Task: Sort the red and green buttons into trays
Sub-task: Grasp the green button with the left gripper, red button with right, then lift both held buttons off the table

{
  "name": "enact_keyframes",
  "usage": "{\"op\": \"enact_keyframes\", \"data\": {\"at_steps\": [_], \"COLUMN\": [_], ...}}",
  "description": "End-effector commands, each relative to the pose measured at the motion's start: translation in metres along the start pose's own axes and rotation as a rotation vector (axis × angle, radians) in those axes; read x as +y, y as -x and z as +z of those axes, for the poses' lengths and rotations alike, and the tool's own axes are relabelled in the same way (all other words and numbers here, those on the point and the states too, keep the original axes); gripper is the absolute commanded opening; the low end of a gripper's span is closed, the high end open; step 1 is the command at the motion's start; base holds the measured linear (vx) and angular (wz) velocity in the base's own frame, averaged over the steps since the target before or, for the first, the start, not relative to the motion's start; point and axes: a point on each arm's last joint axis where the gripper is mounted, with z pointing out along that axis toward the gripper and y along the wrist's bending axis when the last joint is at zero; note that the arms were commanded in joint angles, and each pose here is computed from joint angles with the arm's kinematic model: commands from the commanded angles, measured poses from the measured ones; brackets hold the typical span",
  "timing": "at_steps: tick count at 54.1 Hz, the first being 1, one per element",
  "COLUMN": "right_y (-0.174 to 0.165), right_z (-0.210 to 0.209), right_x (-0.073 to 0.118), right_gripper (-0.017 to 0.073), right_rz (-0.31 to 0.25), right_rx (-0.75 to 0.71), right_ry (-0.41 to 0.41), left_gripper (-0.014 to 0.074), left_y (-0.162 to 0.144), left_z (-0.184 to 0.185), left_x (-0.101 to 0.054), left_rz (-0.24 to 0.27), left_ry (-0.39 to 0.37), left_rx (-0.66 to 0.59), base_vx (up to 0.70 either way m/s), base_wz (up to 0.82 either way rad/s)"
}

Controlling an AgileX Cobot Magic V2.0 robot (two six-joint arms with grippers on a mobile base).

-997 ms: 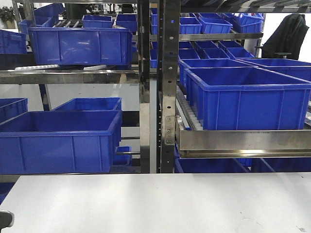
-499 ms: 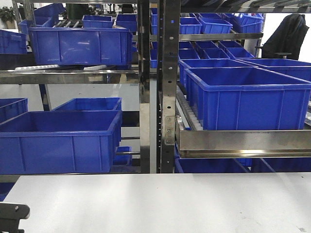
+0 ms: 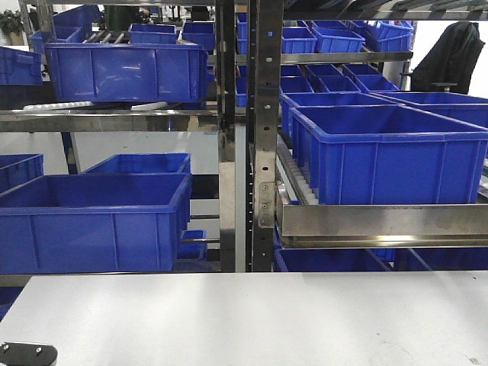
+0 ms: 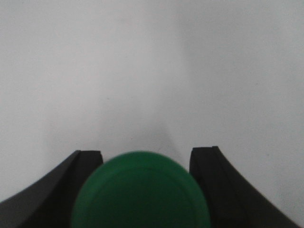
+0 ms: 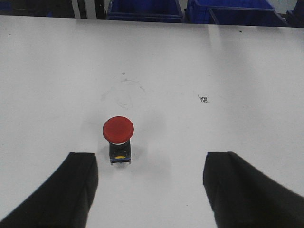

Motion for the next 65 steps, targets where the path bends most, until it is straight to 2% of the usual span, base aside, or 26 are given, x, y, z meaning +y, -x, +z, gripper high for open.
{"op": "enact_keyframes", "data": {"at_steps": [1,8,14,24,30,34,35,46,51,54,58,65], "right_y": [0.014,0.009,0.006,0.01,0.01,0.009,0.01,0.03,0.04,0.044,0.049,0.055], "right_z": [-0.003,-0.001,0.003,0.013,0.017,0.022,0.032,0.058,0.072,0.084,0.096,0.122], "right_x": [0.0,0.0,0.0,0.0,0.002,0.002,0.003,0.002,0.003,0.003,0.003,0.004], "right_gripper": [0.0532,0.0532,0.0532,0.0532,0.0532,0.0532,0.0532,0.0532,0.0532,0.0532,0.0532,0.0532], "right_rz": [0.001,0.012,0.012,0.01,0.067,0.085,0.097,0.079,0.038,-0.013,-0.049,-0.049], "right_rx": [-0.074,-0.016,0.028,0.011,0.015,0.072,0.201,0.259,0.277,0.301,0.319,0.367], "right_ry": [0.0,0.001,0.002,0.006,0.017,0.024,0.029,0.032,0.045,0.053,0.064,0.071], "left_gripper": [0.0499,0.0419,0.0325,0.0162,0.0074,0.0004,-0.0008,-0.0004,-0.0003,-0.0003,-0.0001,0.0], "left_y": [0.018,0.014,0.013,0.016,0.016,0.016,0.022,0.041,0.049,0.054,0.058,0.062], "left_z": [-0.004,0.001,0.005,0.005,0.004,0.001,-0.011,-0.041,-0.056,-0.065,-0.074,-0.086], "left_x": [-0.003,-0.003,-0.003,-0.004,-0.003,-0.003,-0.003,-0.005,-0.006,-0.006,-0.007,-0.007], "left_rz": [-0.005,-0.001,0.032,0.039,0.039,0.039,0.038,0.041,0.043,0.043,0.044,0.045], "left_ry": [-0.014,-0.014,-0.016,-0.02,-0.019,-0.016,-0.011,-0.011,-0.013,-0.014,-0.015,-0.016], "left_rx": [-0.111,-0.096,-0.111,-0.144,-0.135,-0.122,-0.125,-0.22,-0.279,-0.313,-0.349,-0.385], "base_vx": [0.0,0.0,0.0,0.0,0.0,0.0,0.0,0.0,0.0,0.0,0.0,0.0], "base_wz": [0.0,0.0,0.0,0.0,0.0,0.0,0.0,0.0,0.0,0.0,0.0,0.0]}}
